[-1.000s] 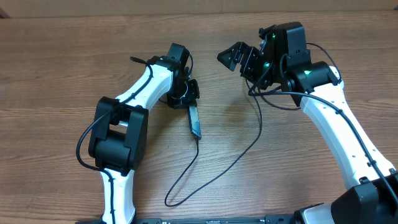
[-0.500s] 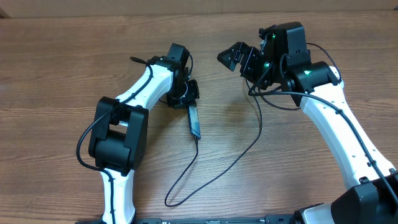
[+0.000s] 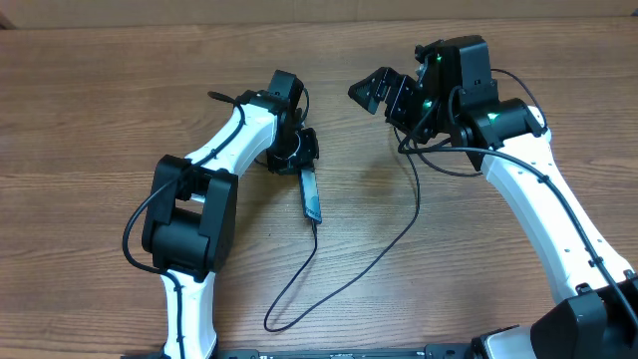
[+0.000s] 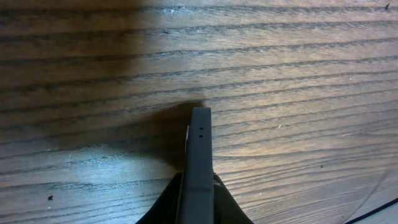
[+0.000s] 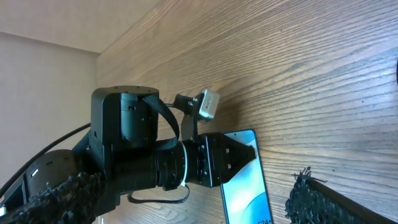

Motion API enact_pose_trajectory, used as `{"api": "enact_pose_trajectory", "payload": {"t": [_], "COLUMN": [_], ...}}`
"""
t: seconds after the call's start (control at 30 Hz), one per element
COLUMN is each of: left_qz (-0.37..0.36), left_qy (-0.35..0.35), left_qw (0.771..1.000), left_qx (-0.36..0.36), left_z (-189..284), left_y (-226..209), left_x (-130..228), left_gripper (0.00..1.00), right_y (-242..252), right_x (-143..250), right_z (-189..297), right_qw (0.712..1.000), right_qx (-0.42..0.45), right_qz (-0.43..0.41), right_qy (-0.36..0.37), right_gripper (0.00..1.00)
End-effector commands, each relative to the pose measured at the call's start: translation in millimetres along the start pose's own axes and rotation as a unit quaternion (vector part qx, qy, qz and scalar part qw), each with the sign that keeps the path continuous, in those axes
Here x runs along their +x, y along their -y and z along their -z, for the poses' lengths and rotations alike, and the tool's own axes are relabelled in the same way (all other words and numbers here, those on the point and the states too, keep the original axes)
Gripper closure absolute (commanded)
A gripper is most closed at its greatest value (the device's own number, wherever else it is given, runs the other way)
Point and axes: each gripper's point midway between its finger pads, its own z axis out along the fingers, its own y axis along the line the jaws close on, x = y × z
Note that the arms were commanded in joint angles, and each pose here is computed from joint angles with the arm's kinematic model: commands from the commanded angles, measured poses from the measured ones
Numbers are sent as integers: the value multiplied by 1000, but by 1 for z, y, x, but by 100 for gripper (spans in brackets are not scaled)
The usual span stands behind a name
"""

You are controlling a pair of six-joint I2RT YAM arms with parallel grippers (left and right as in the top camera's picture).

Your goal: Plug charger to phone and switch on socket

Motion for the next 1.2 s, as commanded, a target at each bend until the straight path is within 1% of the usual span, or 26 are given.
{"api": "enact_pose_trajectory", "payload": {"t": [0.0, 0.53, 0.7, 1.03, 1.17], "left_qz": [-10, -10, -10, -10, -10], "left_qy": [-5, -7, -8, -8, -8], "left_qw": [1000, 1000, 1000, 1000, 1000], "left_qx": [-7, -9, -9, -9, -9], "left_z": [-4, -4, -4, -4, -4], "left_y": [-2, -2, -2, -2, -2], "left_x": [4, 5, 5, 5, 5], "left_gripper": [84, 80, 75, 74, 71], "right_y": [-8, -9, -8, -8, -8], "right_x": [-4, -4, -4, -3, -3], "right_z": [9, 9, 9, 9, 9], "right_qw": [1000, 1000, 1000, 1000, 1000], "right_qx": [-7, -7, -7, -6, -6], "right_qz": [12, 12, 11, 11, 11], "right_qy": [14, 14, 14, 13, 13], "right_gripper": [0, 0, 0, 0, 0]}}
